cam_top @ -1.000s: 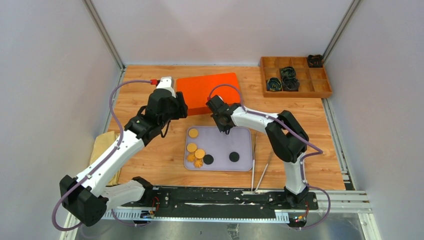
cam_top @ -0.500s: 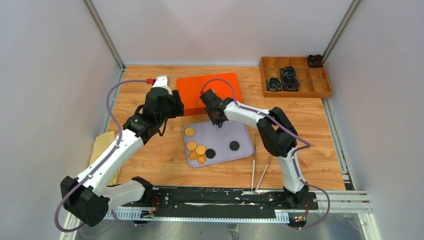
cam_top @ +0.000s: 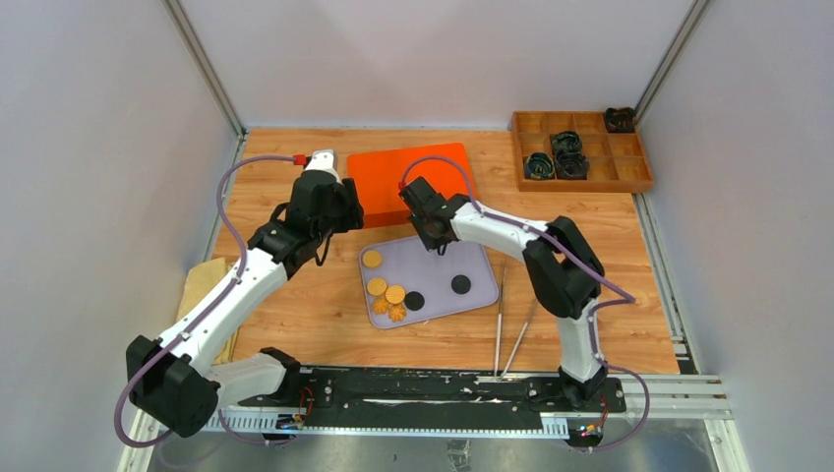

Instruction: Pack the cookies

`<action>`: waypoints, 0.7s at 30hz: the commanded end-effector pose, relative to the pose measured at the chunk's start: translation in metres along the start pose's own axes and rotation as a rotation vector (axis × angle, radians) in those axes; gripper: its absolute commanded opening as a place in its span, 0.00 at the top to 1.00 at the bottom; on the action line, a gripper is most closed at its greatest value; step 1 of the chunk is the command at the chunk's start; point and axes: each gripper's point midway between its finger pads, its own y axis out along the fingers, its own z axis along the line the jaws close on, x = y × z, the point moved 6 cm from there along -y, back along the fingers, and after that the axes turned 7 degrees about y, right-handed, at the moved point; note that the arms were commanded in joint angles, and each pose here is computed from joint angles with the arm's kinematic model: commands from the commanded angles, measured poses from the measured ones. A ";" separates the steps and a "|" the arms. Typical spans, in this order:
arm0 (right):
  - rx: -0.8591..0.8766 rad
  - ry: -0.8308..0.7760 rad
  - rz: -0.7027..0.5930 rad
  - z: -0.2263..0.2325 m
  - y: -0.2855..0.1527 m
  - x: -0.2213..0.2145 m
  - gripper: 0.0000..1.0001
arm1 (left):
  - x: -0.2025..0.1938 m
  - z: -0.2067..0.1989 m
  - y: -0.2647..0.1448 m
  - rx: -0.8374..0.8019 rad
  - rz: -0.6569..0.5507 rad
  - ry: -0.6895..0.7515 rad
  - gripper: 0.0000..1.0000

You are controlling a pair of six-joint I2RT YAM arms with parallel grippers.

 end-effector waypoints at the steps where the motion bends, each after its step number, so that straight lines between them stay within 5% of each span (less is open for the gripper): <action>1: 0.041 -0.094 -0.009 0.018 -0.050 -0.022 1.00 | 0.006 0.003 -0.008 -0.002 -0.032 -0.005 0.41; 11: 0.144 -0.209 0.086 0.067 -0.087 -0.109 1.00 | 0.004 -0.001 -0.011 -0.034 -0.021 -0.029 0.41; 21: 0.238 -0.298 0.136 0.106 -0.097 -0.139 1.00 | 0.004 0.004 -0.025 -0.031 -0.047 -0.043 0.41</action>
